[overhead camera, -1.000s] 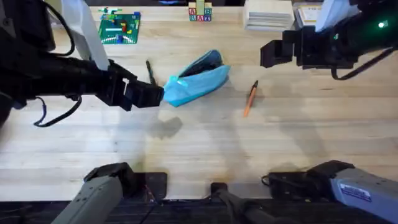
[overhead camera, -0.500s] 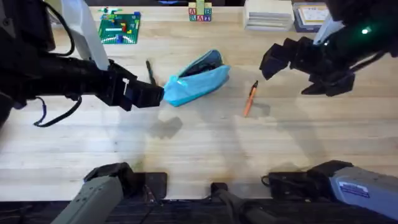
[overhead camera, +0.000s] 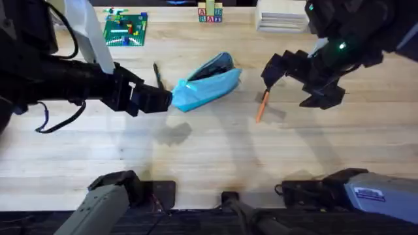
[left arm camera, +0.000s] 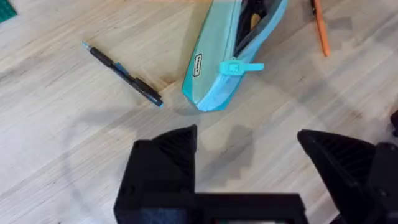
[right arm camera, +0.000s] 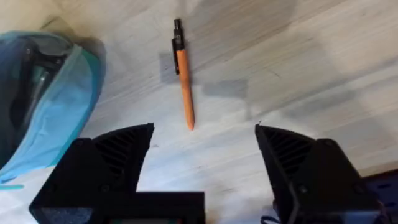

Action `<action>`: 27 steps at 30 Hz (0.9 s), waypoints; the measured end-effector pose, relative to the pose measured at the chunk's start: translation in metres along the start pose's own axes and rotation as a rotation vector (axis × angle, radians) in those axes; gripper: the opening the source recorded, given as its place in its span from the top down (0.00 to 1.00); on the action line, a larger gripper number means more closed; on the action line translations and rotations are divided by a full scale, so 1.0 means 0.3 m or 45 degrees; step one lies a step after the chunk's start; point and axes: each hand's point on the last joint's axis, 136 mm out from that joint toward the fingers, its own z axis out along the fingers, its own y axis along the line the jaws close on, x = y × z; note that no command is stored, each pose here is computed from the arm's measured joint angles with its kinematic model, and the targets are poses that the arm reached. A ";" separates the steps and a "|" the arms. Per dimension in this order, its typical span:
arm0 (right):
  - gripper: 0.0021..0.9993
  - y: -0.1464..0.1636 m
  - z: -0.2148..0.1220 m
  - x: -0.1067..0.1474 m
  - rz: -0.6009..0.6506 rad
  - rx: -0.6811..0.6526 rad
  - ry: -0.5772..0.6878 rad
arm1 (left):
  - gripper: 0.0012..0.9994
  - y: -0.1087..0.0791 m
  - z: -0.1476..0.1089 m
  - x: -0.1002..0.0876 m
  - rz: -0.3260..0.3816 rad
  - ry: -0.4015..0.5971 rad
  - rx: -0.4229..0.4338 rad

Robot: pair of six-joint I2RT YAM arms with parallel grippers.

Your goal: Unzip the bag, pick up the pens from the table one at a time and place them inside, then zip the bag closed.

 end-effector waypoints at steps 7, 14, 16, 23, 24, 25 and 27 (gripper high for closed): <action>0.00 -0.007 0.095 0.021 0.016 -0.018 0.011 | 0.00 0.000 0.000 0.000 0.000 0.000 0.000; 0.00 -0.017 0.144 0.032 0.024 -0.022 0.011 | 0.00 0.000 0.000 0.000 0.000 -0.001 0.000; 0.00 -0.012 0.145 0.028 0.022 -0.031 0.004 | 0.00 0.000 0.000 0.000 0.001 -0.001 0.000; 0.00 0.015 0.144 0.030 -0.049 -0.040 -0.033 | 0.00 0.000 0.000 0.000 0.001 -0.001 0.000; 0.00 0.021 0.144 0.034 -0.065 -0.038 -0.041 | 0.00 0.000 0.000 0.000 0.000 0.000 0.000; 0.00 0.028 0.143 0.038 -0.081 -0.039 -0.049 | 0.00 0.000 0.000 0.000 0.001 -0.001 0.000; 0.00 0.043 0.142 0.043 -0.110 -0.040 -0.069 | 0.00 0.000 0.000 0.000 0.000 0.000 0.000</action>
